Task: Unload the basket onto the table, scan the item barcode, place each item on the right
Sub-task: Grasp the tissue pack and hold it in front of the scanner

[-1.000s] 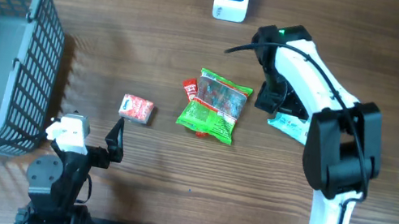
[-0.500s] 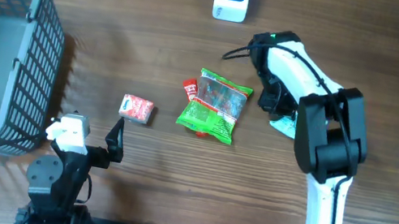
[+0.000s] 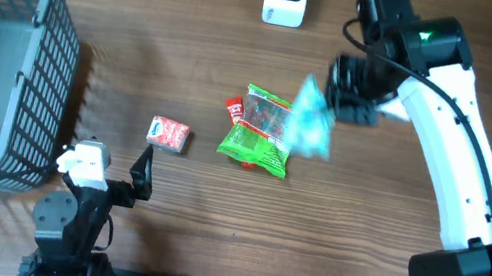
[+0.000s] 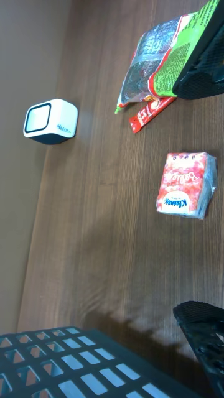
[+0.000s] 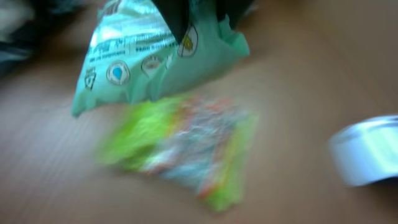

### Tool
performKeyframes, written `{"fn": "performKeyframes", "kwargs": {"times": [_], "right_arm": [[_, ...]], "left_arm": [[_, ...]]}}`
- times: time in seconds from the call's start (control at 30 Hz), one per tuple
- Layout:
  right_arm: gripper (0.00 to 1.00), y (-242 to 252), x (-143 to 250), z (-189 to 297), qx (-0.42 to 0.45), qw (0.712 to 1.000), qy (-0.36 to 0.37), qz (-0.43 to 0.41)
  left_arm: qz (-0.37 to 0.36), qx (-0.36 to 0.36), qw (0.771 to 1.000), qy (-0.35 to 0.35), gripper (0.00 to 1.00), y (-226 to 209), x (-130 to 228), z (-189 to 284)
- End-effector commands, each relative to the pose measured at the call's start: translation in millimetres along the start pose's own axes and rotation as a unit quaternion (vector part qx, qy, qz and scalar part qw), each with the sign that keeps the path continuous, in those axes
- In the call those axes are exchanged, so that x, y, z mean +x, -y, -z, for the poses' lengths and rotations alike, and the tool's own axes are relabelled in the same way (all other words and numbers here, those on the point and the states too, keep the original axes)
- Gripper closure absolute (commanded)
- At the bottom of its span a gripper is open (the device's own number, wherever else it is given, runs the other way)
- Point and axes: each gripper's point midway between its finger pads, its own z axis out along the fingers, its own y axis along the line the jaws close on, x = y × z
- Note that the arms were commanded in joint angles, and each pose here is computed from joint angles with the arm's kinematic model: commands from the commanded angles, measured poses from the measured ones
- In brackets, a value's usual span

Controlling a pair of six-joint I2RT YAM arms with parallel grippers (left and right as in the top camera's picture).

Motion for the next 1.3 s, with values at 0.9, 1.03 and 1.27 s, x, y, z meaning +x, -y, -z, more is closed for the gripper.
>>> {"fn": "performKeyframes", "kwargs": {"times": [0.9,1.03,1.27], "right_arm": [[0.96,-200.9,112.2,20.3,-0.647,0.358,-0.023,0.673],[0.96,-225.3,55.2,-32.2,-0.684,0.405,-0.021,0.606],[0.96,-240.4,28.8,-103.2,-0.681,0.448,-0.010,0.579]], "left_arm": [[0.005,0.001,1.000,0.003,0.00,0.4,-0.5,0.0],[0.005,0.001,1.000,0.003,0.00,0.4,-0.6,0.0],[0.005,0.001,1.000,0.003,0.00,0.4,-0.5,0.0]]}}
